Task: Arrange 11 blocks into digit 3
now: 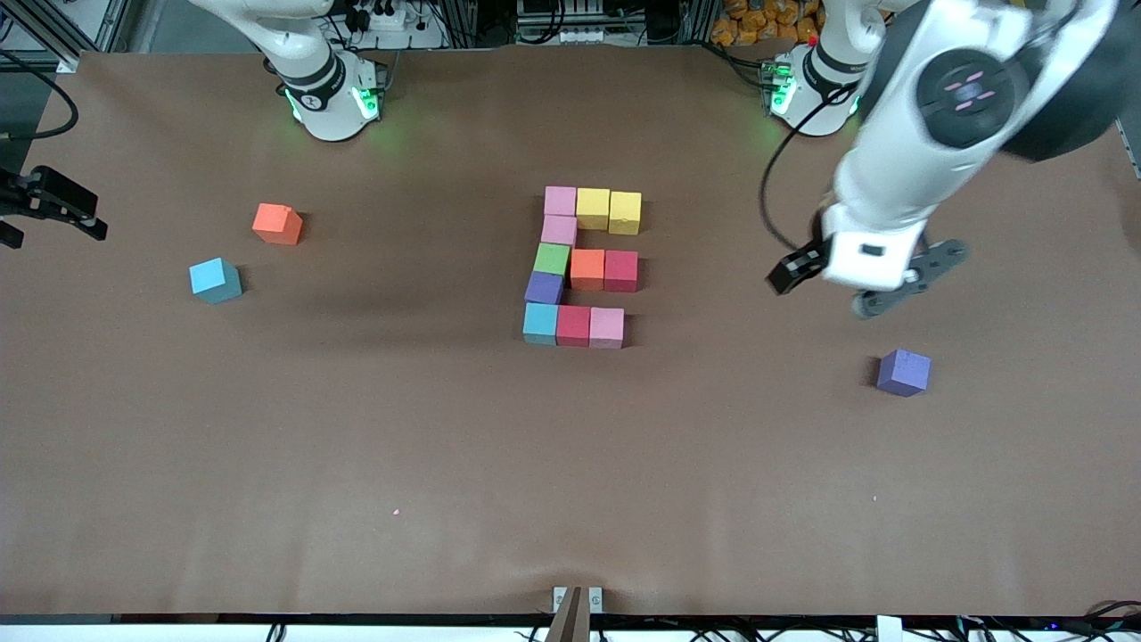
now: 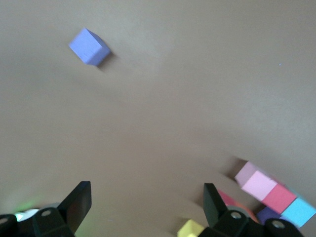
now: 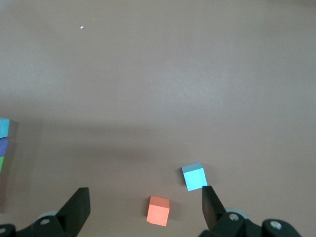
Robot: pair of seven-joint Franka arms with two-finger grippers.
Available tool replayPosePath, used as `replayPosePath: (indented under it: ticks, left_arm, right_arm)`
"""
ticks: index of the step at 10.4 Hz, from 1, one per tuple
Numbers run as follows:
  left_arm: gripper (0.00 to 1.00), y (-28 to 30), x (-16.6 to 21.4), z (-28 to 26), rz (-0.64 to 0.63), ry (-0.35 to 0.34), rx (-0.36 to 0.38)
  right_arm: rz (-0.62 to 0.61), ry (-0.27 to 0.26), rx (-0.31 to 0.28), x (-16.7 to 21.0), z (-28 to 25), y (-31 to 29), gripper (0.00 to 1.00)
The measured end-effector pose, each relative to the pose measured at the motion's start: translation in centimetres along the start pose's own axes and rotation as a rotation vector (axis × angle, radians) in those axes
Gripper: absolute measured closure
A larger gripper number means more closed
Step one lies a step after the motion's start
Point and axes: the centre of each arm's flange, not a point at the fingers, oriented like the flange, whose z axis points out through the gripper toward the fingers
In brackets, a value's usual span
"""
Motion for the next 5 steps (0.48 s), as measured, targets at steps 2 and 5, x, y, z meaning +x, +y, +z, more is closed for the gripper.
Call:
replayPosePath:
  ticks: [2,5]
  left_arm:
    - [0.0,-4.2,0.9,-2.6,0.089,0.0,0.001]
    - [0.0,-7.6,1.7,-3.9,0.173,-0.017,0.013]
  right_arm:
    - [0.003,0.002,0.003,0.0,-0.1,0.1,0.0]
    - [0.004,0.005,0.004,0.0,-0.2,0.1,0.0]
